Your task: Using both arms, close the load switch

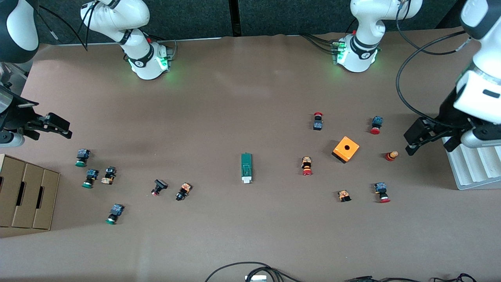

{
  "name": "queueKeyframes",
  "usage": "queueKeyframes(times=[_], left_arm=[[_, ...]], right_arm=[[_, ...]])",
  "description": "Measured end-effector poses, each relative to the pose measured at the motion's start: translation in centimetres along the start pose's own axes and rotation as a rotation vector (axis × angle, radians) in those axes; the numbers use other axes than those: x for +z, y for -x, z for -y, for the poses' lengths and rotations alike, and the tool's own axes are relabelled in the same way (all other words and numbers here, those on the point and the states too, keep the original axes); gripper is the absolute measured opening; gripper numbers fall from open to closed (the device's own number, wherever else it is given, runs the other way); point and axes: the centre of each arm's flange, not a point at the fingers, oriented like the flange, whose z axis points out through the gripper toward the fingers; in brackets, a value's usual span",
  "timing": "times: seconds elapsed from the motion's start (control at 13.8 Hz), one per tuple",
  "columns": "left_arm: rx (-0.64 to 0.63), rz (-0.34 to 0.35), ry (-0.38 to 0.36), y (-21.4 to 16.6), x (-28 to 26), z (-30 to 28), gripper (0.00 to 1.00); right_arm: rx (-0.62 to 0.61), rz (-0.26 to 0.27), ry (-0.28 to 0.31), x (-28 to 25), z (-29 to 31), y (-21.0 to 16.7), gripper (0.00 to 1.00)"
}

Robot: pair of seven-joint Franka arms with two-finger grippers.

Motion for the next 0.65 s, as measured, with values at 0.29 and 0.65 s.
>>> queueKeyframes(times=[0.29,0.65], left_arm=[[-0.009,0.110,-0.034,0.5,5.2,0.8,1.00],[-0.029,0.235,-0.063,2.0,10.1,2.2,1.00]], right_arm=[[0.000,0.000,0.000,0.0,0.0,0.0,1.00],[0.000,0.000,0.000,0.0,0.0,0.0,1.00]])
